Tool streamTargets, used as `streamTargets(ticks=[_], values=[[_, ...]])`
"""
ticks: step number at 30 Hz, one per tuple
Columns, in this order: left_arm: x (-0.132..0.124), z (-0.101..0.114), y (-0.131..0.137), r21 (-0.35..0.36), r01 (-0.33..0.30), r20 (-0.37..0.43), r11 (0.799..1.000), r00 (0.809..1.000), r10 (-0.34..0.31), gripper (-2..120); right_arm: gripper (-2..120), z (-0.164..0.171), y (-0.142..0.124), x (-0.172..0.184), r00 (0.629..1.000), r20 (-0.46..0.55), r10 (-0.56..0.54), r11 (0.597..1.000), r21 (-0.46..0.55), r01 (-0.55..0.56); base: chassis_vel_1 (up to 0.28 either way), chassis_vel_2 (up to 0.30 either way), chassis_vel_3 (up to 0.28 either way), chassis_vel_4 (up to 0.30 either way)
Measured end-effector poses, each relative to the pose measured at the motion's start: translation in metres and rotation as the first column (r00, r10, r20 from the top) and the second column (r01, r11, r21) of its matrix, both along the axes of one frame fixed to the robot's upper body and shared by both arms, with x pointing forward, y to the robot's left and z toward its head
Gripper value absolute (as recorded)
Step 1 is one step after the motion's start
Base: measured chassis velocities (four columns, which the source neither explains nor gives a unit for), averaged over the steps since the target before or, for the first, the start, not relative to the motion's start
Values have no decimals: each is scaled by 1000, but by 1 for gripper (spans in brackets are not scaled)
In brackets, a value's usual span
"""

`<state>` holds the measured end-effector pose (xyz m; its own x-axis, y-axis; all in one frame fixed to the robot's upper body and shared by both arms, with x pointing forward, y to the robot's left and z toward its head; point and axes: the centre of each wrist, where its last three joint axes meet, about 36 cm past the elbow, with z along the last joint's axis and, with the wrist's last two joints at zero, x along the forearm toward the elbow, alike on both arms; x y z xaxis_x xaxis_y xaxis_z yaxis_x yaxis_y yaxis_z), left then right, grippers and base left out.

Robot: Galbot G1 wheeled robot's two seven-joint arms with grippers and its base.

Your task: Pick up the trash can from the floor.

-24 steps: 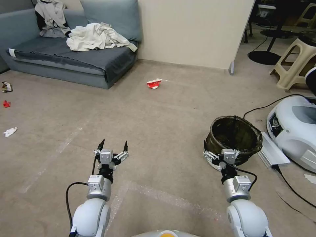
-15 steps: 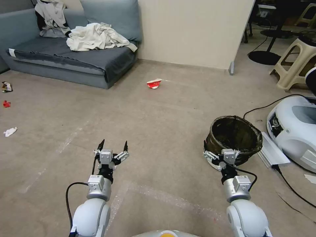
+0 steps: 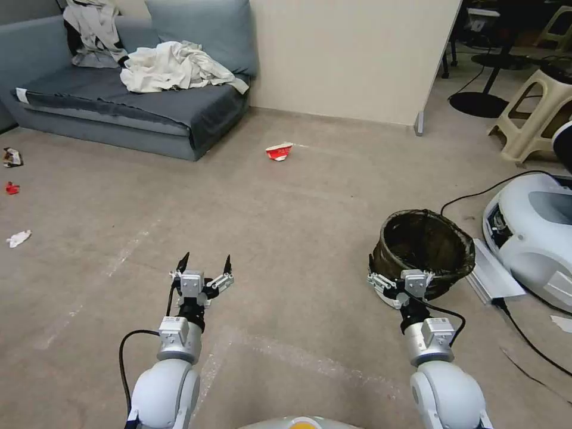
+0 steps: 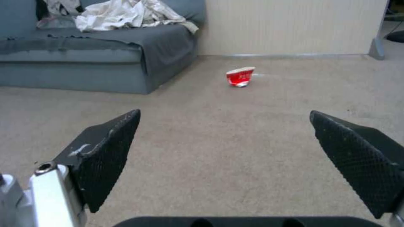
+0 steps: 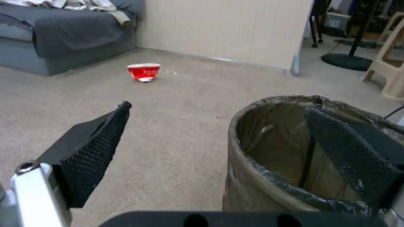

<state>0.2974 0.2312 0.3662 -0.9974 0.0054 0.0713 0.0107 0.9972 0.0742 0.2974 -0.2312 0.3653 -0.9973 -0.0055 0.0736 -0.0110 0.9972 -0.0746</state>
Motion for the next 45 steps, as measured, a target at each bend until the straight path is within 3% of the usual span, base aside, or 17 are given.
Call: streamTargets(ticks=[5,9,10,12,16,20,28,34,45], values=[[-13,23,1,-43,-11,17,999,1000,12,100,100,21,0,-14,1000,17,-16,1000,18,15,0,0,0,0],[-36,63,4,-112,-22,40,993,999,26,100,100,59,0,-37,998,43,-50,998,50,48,0,0,0,0],[-36,63,4,-112,-22,40,993,999,26,100,100,59,0,-37,998,43,-50,998,50,48,0,0,0,0],[-52,90,5,-155,-22,55,988,998,31,100,100,84,1,-53,996,59,-70,995,69,66,0,0,0,0],[-67,108,9,-162,-23,87,987,995,38,100,100,113,1,-70,993,78,-91,993,88,84,0,0,0,0],[-69,104,12,-145,-13,110,989,994,29,100,100,130,1,-79,991,86,-103,991,97,94,0,0,0,0],[-69,94,14,-140,0,92,990,996,13,100,100,130,1,-80,990,97,-103,990,107,92,0,0,0,0],[-69,90,14,-142,-3,83,990,996,15,100,100,112,1,-77,981,174,-81,986,156,54,0,0,0,0],[-65,83,12,-151,-3,68,989,998,13,100,100,103,0,-74,983,166,-78,987,151,53,-44,-47,-40,-45]])
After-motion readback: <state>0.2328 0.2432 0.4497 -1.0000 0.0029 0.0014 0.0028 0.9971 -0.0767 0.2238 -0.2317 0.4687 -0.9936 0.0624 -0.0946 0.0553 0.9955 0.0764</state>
